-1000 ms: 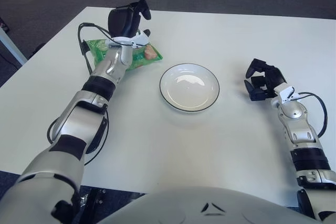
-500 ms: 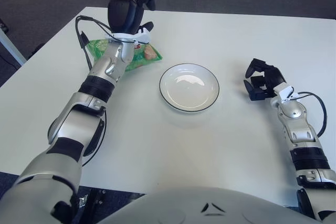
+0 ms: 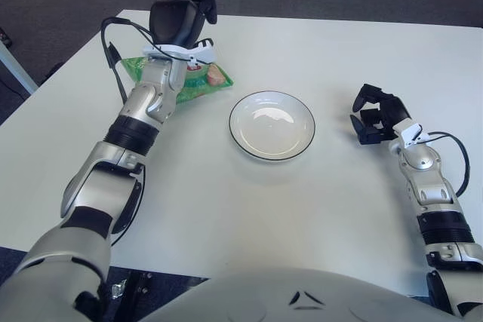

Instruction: Put the snack into the plate.

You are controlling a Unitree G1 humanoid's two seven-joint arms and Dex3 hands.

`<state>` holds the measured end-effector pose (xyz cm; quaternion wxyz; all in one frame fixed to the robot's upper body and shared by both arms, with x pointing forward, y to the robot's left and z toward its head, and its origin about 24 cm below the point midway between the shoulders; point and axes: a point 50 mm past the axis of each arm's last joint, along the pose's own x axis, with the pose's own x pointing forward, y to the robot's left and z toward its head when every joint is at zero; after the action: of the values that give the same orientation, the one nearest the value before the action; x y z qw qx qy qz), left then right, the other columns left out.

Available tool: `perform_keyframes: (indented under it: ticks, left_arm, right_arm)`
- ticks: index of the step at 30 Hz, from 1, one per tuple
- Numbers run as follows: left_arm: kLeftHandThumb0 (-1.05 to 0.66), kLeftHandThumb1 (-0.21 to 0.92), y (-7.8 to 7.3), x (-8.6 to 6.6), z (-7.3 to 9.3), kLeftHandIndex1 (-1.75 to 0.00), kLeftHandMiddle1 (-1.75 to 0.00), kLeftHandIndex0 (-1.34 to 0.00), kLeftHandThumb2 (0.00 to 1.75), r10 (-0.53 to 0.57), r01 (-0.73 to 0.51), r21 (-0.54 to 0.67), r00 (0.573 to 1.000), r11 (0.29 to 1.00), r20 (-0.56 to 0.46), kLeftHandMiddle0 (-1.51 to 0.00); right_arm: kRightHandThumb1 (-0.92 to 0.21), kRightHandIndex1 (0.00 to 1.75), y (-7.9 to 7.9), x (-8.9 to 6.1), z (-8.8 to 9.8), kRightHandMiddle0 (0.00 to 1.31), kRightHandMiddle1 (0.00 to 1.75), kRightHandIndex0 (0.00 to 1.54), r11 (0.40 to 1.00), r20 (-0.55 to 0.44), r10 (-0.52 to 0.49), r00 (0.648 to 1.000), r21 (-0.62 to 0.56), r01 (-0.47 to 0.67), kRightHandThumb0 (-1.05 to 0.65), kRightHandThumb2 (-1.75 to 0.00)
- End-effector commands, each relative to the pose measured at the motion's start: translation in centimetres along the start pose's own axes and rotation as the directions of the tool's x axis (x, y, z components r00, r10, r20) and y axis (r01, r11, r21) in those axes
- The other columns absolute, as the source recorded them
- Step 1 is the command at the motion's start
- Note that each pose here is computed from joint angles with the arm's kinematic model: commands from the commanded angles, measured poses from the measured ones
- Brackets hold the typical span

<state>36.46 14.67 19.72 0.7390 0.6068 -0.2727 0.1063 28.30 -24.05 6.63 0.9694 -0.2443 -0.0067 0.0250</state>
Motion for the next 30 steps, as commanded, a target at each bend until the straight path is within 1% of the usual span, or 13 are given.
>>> perform_keyframes:
  ticks: [1,2,4,5,6,8,9,13,17,19,21,24,30]
  left_arm:
    - [0.00,0.14,-0.2,-0.3,-0.7,-1.61,-1.73,-0.59,1.47,-0.030,0.032,0.042,0.998,0.999,-0.056,-0.75]
    - [0.00,0.19,-0.3,-0.4,-0.7,-1.59,-1.74,-0.57,1.42,-0.033,0.036,0.050,0.997,0.998,-0.070,-0.71]
    - [-0.01,0.42,-0.6,-0.5,-0.9,-1.60,-1.70,-0.42,1.12,-0.041,0.048,0.067,0.994,0.997,-0.097,-0.56]
    - [-0.01,0.59,-0.6,-0.5,-1.0,-1.61,-1.65,-0.34,0.90,-0.043,0.051,0.071,0.994,0.996,-0.104,-0.48]
    - [0.00,0.65,-0.8,-0.5,-1.1,-1.61,-1.63,-0.31,0.81,-0.049,0.059,0.081,0.992,0.995,-0.116,-0.45]
    - [-0.40,0.66,-1.1,-0.5,-1.4,-1.38,-1.28,-0.13,0.74,-0.068,0.084,0.109,0.987,0.990,-0.143,-0.28]
    - [-0.52,0.66,-1.3,-0.5,-1.6,-1.30,-1.15,-0.08,0.74,-0.078,0.099,0.125,0.984,0.987,-0.157,-0.22]
    - [-0.81,0.82,-1.8,-0.4,-2.0,-1.05,-0.85,-0.02,0.56,-0.102,0.138,0.165,0.973,0.977,-0.209,-0.10]
    - [-0.98,0.90,-2.1,-0.3,-2.2,-0.80,-0.50,0.00,0.53,-0.121,0.169,0.179,0.960,0.969,-0.252,-0.02]
    - [-1.01,0.91,-2.6,-0.1,-2.5,-0.73,-0.40,0.00,0.55,-0.148,0.205,0.182,0.947,0.962,-0.285,-0.01]
    - [-1.03,0.92,-3.0,0.0,-2.9,-0.58,-0.20,0.00,0.60,-0.171,0.236,0.182,0.934,0.955,-0.312,0.00]
    - [-1.04,0.92,-3.5,0.1,-3.2,-0.42,-0.07,0.00,0.64,-0.217,0.292,0.174,0.910,0.941,-0.354,0.00]
    - [-1.05,0.92,-5.3,-0.2,-4.0,-0.14,-0.01,0.00,0.68,-0.301,0.387,0.149,0.864,0.910,-0.404,0.00]
  right_arm:
    - [-0.28,1.75,2.6,-2.7,-5.2,0.65,1.75,1.27,0.994,-0.262,0.107,0.959,0.035,-0.102,-0.50,-1.36]
    - [-0.27,1.75,2.6,-2.7,-5.2,0.65,1.75,1.28,0.994,-0.262,0.107,0.959,0.039,-0.100,-0.50,-1.37]
    - [-0.27,1.75,2.6,-2.7,-5.2,0.65,1.75,1.28,0.994,-0.260,0.107,0.960,0.043,-0.099,-0.50,-1.37]
    - [-0.27,1.75,2.6,-2.7,-5.2,0.66,1.75,1.28,0.994,-0.260,0.107,0.960,0.044,-0.099,-0.50,-1.37]
    - [-0.27,1.75,2.6,-2.7,-5.2,0.66,1.75,1.28,0.994,-0.259,0.106,0.960,0.043,-0.098,-0.50,-1.37]
    - [-0.26,1.75,2.6,-2.7,-5.2,0.66,1.75,1.29,0.994,-0.260,0.104,0.960,0.044,-0.095,-0.50,-1.38]
    - [-0.26,1.75,2.6,-2.7,-5.2,0.66,1.75,1.29,0.994,-0.261,0.104,0.960,0.045,-0.095,-0.51,-1.38]
    - [-0.26,1.75,2.6,-2.7,-5.2,0.66,1.75,1.27,0.994,-0.269,0.106,0.957,0.043,-0.098,-0.51,-1.38]
    - [-0.26,1.75,2.6,-2.7,-5.3,0.66,1.75,1.26,0.994,-0.272,0.105,0.957,0.040,-0.098,-0.51,-1.38]
    - [-0.26,1.75,2.6,-2.7,-5.3,0.66,1.75,1.25,0.995,-0.269,0.104,0.958,0.038,-0.097,-0.51,-1.38]
    - [-0.26,1.75,2.6,-2.7,-5.3,0.66,1.75,1.26,0.995,-0.267,0.103,0.958,0.037,-0.096,-0.51,-1.38]
    - [-0.26,1.75,2.6,-2.7,-5.3,0.66,1.75,1.27,0.995,-0.262,0.102,0.959,0.033,-0.097,-0.51,-1.38]
    - [-0.25,1.75,2.6,-2.7,-5.3,0.67,1.75,1.29,0.995,-0.265,0.104,0.959,0.036,-0.098,-0.51,-1.40]
